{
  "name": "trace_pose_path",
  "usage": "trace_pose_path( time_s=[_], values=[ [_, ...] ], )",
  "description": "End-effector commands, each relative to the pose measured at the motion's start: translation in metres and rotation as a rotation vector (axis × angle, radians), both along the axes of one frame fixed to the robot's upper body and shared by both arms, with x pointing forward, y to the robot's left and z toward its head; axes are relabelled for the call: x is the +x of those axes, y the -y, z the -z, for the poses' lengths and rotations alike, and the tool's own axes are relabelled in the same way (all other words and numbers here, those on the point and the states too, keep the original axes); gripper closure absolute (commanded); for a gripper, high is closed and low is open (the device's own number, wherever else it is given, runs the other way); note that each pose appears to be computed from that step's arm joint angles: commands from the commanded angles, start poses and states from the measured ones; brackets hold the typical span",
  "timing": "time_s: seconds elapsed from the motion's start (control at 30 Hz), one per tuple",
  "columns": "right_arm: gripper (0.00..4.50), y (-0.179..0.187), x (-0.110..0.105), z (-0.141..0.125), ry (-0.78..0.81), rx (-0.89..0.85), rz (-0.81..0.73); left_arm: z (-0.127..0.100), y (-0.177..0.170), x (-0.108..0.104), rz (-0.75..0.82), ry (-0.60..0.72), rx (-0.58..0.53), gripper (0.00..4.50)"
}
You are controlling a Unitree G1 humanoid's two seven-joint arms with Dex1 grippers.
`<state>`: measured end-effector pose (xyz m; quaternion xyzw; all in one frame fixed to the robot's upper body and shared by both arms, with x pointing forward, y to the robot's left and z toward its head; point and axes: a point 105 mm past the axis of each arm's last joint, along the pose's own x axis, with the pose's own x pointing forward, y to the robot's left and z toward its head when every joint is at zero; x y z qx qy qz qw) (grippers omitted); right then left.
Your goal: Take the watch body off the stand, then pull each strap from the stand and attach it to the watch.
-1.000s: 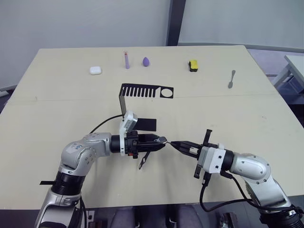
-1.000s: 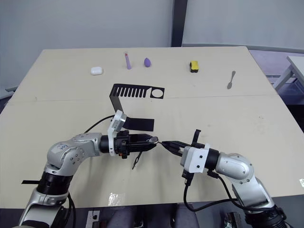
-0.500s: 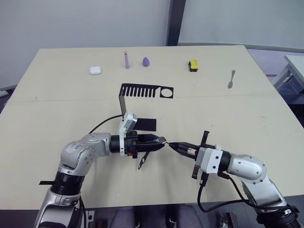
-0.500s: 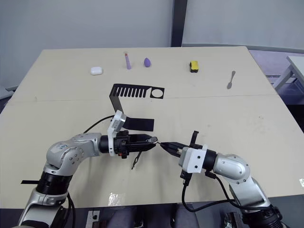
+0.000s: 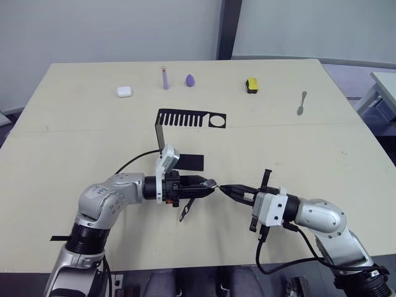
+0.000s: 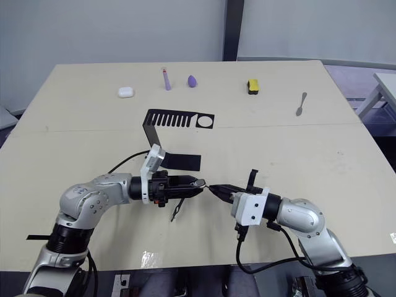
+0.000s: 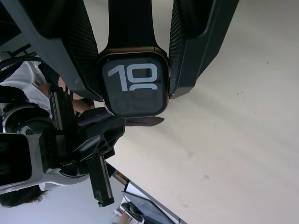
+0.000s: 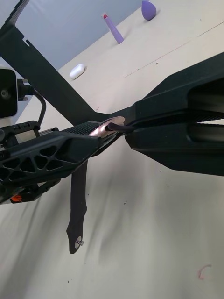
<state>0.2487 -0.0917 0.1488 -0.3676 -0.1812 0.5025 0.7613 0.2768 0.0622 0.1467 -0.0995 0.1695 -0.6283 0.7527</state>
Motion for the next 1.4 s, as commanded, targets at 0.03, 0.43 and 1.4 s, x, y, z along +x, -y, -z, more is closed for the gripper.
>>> trace_pose_path(
  time_s=[0.03, 0.43, 1.4],
  values=[
    [4.5, -0.007, -0.005, -0.011, 0.054, 0.021, -0.033, -0.016, 0.012, -0.006, 0.043, 0.047, -0.013, 2.89],
    [4.5, -0.006, 0.002, -0.013, 0.091, 0.007, 0.014, -0.013, 0.013, -0.003, 0.005, 0.033, 0.033, 2.89],
    [4.5, -0.013, 0.013, -0.017, 0.133, -0.01, 0.054, -0.011, 0.016, -0.005, 0.013, 0.037, 0.041, 2.89]
  ],
)
